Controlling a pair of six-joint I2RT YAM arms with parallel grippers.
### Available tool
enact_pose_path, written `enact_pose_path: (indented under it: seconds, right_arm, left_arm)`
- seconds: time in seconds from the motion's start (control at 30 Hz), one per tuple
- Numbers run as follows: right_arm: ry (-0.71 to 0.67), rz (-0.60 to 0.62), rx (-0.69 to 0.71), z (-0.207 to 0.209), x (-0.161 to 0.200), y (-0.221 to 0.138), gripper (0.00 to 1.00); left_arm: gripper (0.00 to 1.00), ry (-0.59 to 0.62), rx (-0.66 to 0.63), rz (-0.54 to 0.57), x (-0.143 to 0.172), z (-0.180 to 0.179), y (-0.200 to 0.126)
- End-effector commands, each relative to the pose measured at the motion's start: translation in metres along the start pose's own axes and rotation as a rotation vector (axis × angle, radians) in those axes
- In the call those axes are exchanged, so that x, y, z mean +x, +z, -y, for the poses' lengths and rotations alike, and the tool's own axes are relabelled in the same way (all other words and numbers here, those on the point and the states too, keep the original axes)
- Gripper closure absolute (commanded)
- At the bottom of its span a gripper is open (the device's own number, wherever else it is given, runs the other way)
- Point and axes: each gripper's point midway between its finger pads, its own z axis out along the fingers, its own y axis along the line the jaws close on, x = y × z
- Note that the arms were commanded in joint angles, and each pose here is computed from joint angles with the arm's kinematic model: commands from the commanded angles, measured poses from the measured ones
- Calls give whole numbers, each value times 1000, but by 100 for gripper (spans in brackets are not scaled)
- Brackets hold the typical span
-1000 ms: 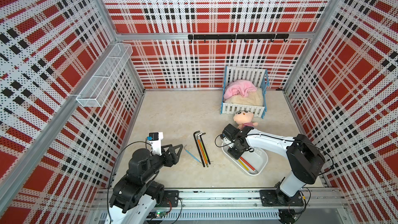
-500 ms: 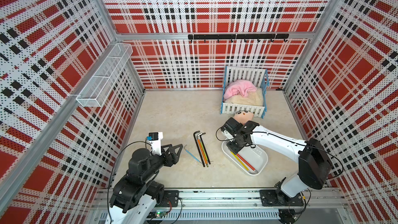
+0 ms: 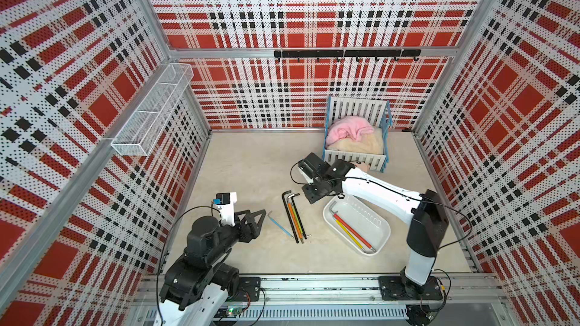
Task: Put the hex key on the desktop into the storage box
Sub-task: Place the Allen key in the storage box, then pick up the Allen key from the center of the board.
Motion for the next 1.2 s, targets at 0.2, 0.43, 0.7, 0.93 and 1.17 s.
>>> enact_pose_path:
  seconds: [0.2, 0.43, 0.7, 0.93, 1.17]
  right_arm:
    - [58, -179, 50, -31, 14, 58, 63]
    - [67, -191, 65, -34, 9, 84, 74]
    - [75, -218, 51, -37, 10, 108, 68]
    - [84, -225, 35, -37, 8, 120, 69]
    - [91, -251, 52, -30, 17, 129, 77]
  left_arm:
    - [24, 16, 5, 7, 0, 0, -2]
    - [24, 17, 7, 4, 0, 1, -1]
    - [24, 16, 4, 6, 0, 0, -1]
    - [24, 16, 4, 4, 0, 0, -1]
    - [24, 14, 1, 0, 0, -1, 0]
